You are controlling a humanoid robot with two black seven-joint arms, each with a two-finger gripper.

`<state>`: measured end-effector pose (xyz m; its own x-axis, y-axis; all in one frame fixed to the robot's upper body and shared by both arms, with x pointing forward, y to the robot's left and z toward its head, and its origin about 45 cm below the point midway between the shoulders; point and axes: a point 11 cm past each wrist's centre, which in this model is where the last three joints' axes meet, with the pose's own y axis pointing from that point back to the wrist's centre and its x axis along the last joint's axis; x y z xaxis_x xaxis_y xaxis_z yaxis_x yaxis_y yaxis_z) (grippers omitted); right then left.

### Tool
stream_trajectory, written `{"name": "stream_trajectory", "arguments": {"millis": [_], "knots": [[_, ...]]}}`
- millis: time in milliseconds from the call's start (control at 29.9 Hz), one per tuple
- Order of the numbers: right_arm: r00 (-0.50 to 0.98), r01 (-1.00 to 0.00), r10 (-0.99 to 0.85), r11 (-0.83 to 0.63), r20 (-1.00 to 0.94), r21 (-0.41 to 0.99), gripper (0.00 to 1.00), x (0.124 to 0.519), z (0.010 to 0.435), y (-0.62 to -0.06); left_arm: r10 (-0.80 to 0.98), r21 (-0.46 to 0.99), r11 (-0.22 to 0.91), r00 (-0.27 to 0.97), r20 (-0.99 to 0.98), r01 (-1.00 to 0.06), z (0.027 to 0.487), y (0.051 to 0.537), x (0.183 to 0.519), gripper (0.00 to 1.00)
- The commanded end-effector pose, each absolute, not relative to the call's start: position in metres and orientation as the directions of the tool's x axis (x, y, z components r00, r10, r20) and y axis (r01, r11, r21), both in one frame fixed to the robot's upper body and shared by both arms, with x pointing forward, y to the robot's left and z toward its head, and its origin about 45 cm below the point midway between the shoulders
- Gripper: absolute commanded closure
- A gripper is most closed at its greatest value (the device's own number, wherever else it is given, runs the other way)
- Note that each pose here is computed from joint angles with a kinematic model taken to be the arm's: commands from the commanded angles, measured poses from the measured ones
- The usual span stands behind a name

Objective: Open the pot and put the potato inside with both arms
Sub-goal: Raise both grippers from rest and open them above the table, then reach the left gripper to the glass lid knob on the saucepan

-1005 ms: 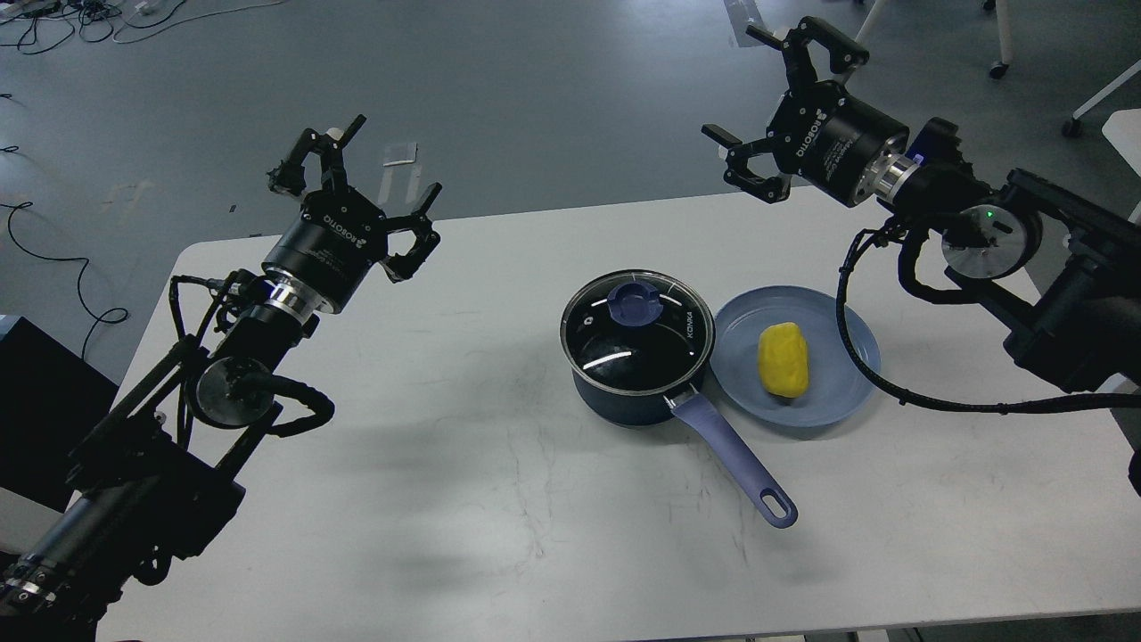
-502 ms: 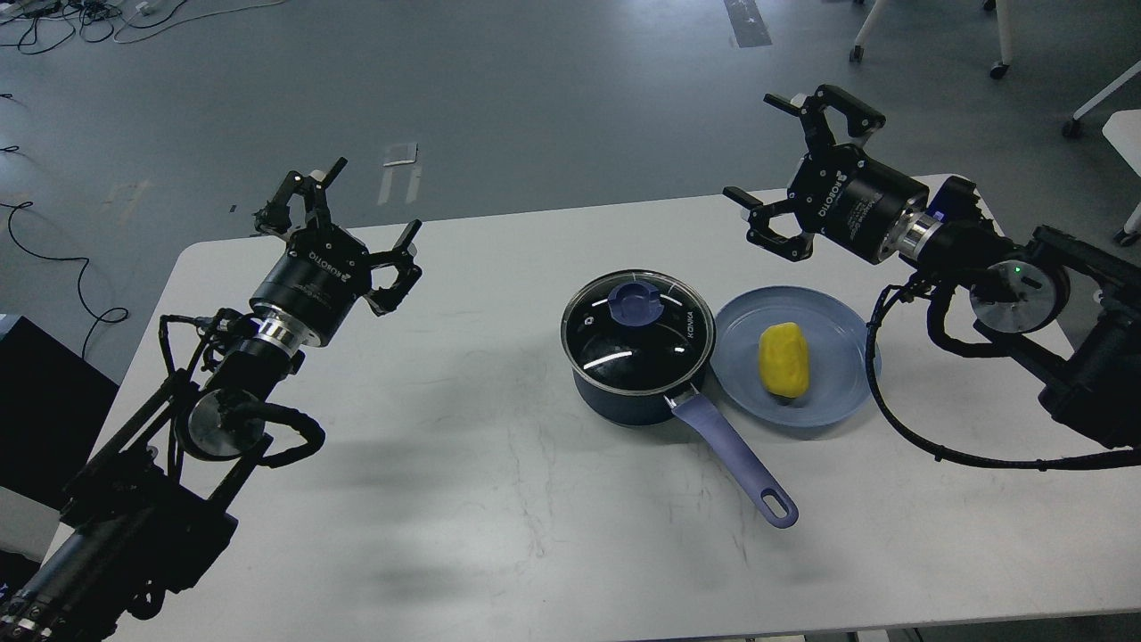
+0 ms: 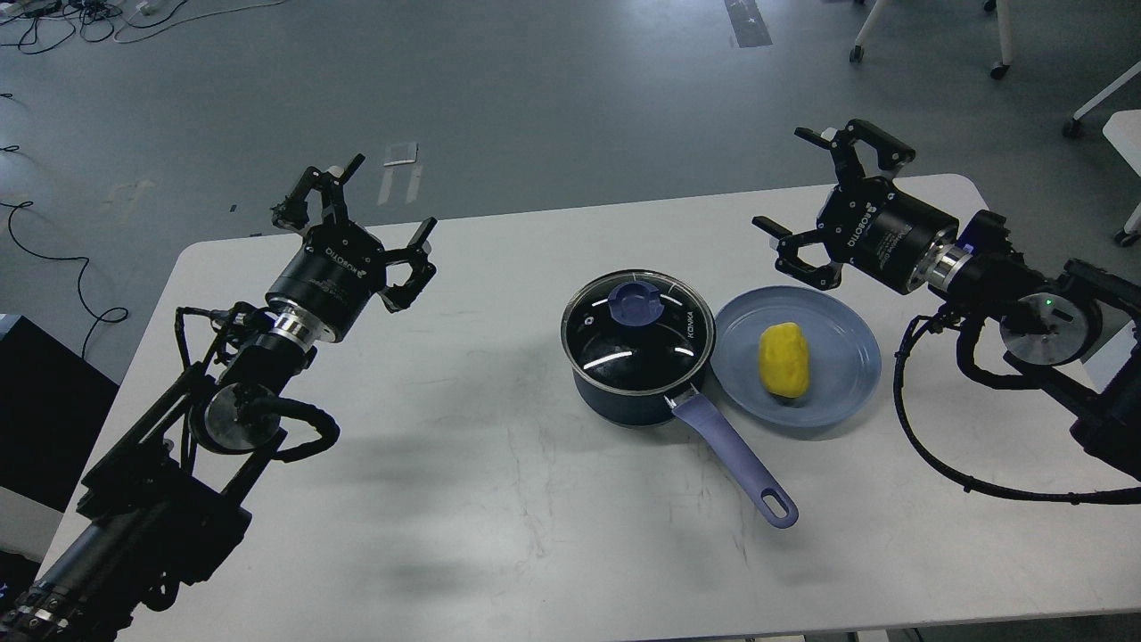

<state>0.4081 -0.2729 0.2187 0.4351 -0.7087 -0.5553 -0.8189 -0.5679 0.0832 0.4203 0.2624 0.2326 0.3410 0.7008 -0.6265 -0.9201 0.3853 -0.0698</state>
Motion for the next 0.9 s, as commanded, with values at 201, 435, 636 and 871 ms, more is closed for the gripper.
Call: {"name": "stream_trajectory", "arguments": {"millis": [201,435,636,871], "knots": [[0.403,-0.860,-0.739,-0.508,-0.540,0.054,0.00,0.416,0.233,-0.300,0.879,-0.192,0.476,0.456,0.141,-0.858,0.293,0.227,0.428,0.02],[0.350,-0.897,-0.780,-0.439,-0.518,0.055,0.00,0.414,0.240,-0.336,0.710,-0.183,0.645,0.494,0.502,-0.742,0.301,0.182,0.408,0.02],[0.300,-0.921,-0.823,-0.381,-0.483,0.077,0.00,0.413,0.242,-0.366,0.363,-0.158,0.836,0.315,0.877,-0.525,0.286,0.132,0.378,0.02],[0.263,-0.936,-0.846,-0.341,-0.464,0.092,0.00,0.408,0.240,-0.385,-0.048,0.084,0.918,0.101,0.994,-0.387,0.235,0.097,0.361,0.02]]}}
